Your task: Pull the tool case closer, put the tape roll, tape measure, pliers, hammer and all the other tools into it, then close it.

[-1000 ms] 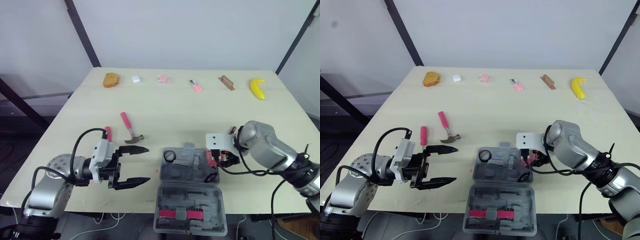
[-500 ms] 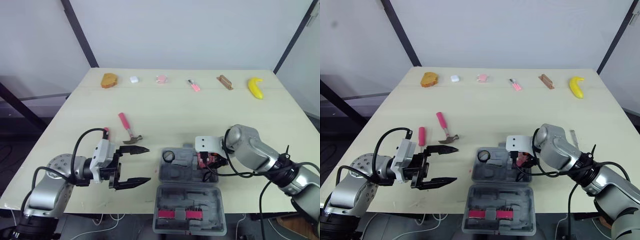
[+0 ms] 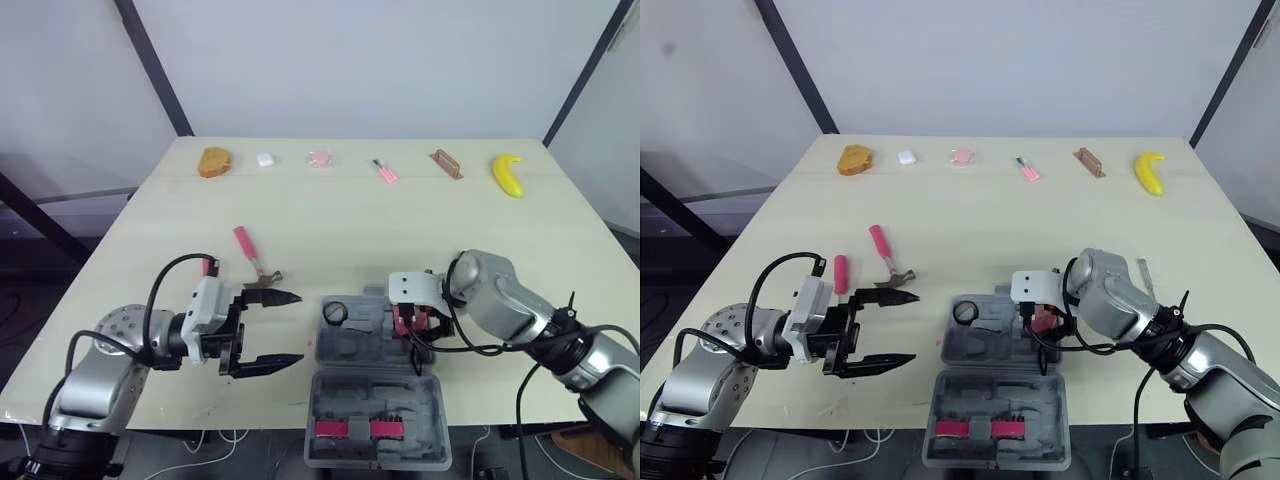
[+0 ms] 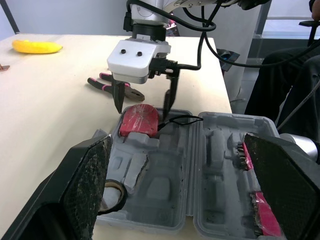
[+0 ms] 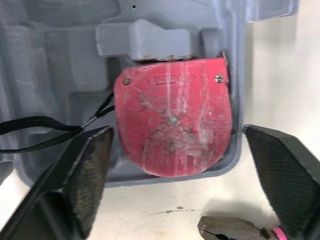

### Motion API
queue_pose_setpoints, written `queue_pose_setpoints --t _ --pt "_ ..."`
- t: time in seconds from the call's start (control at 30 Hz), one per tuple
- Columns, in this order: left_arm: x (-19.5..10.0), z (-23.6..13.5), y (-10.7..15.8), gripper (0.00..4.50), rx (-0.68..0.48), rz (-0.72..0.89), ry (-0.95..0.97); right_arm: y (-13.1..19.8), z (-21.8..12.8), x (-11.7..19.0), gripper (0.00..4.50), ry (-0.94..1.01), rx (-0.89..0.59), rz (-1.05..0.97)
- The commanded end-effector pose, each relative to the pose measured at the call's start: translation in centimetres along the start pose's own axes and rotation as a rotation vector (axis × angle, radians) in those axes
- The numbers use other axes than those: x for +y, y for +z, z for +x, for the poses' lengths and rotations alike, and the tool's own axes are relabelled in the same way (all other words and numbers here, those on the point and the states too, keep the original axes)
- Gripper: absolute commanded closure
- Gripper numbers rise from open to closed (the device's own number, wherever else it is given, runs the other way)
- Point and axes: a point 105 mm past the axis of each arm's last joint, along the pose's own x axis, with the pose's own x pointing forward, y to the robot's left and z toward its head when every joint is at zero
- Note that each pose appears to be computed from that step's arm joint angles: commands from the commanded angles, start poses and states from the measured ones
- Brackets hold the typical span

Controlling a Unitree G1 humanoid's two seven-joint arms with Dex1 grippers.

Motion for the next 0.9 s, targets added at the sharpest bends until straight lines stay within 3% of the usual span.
queue_pose_setpoints --t 0.03,0.33,0.53,0.67,0.77,0.9 --pt "0.0 0.1 0.7 0.0 -0.019 0.03 -0.013 0.6 -1.0 -0.6 0.09 -0.042 -0.032 -0.003" --pt "0.0 0.1 0.7 0.0 -0.016 0.027 -0.013 -0.1 -4.7 -0.9 0.09 -0.076 -0.098 0.017" --pt "0.1 0.1 0.7 0.0 -0.021 0.025 -0.015 0.2 -5.5 -1.1 0.09 -0.075 -0.316 0.106" --pt "0.1 0.0 0.6 0.0 -0.015 0.023 -0.024 0.0 -5.3 -1.0 1.11 -0.081 -0.477 0.148" --pt "0.2 0.0 0.5 0.0 -0.011 0.023 -0.029 1.0 -5.0 0.1 1.11 -0.029 -0.682 0.213" --pt "0.2 0.1 0.5 0.0 -0.012 0.021 -0.036 0.2 -3.6 0.5 1.11 -0.039 -0.732 0.214"
